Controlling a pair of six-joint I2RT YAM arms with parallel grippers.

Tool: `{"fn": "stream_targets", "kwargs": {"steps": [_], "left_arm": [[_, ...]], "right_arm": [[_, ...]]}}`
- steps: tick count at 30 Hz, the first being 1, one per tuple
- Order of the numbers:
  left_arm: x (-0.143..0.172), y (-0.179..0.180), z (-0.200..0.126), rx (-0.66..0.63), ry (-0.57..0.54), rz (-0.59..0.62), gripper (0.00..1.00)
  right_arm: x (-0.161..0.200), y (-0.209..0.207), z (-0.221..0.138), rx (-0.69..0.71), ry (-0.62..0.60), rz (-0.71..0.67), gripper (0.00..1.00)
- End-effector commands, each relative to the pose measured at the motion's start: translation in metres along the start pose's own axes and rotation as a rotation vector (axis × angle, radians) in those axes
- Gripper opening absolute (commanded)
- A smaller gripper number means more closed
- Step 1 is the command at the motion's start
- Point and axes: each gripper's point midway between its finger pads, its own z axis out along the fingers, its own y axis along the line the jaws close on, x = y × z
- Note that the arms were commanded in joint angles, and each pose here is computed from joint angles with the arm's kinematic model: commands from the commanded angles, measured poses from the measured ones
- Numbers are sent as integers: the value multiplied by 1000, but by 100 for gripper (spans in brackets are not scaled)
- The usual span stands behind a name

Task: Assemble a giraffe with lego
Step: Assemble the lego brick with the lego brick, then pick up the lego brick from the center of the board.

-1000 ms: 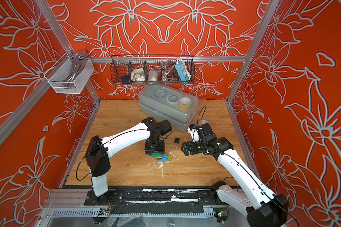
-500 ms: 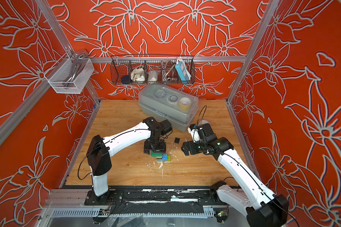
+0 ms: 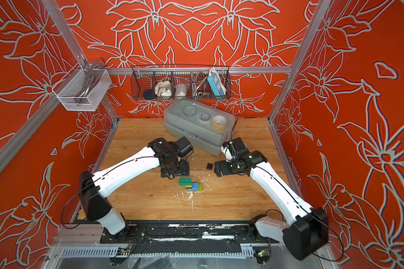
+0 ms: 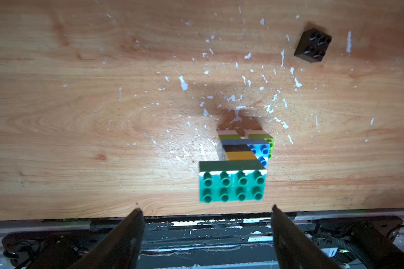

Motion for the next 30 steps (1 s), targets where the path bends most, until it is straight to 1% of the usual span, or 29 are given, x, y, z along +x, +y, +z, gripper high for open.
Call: {"fn": "stream_targets", "kwargs": {"steps": [1,6,11,14,17,22,30], "left_arm": [[-10,18,-4,-2,-82,-22,84],[-4,37,-11,19,-109,-15,84],[1,53,-7,40,-103,-34,84],[1,59,-5,53,-96,-48,83],[1,61,-4,58,-92,-52,83],[0,63,-1,64,-82,-63,82],[1,73,-1,55,-77,-73,81]], "right_arm": [[-23,-8,32,50,44,71,97],[-44,-3,78,52,109,123,96],[-50,1,107,91,152,136,95],[-53,-1,117,114,164,149,94],[-51,-3,123,136,179,139,89],[-39,-7,139,161,222,131,83],[-39,-3,156,160,233,126,71]]}}
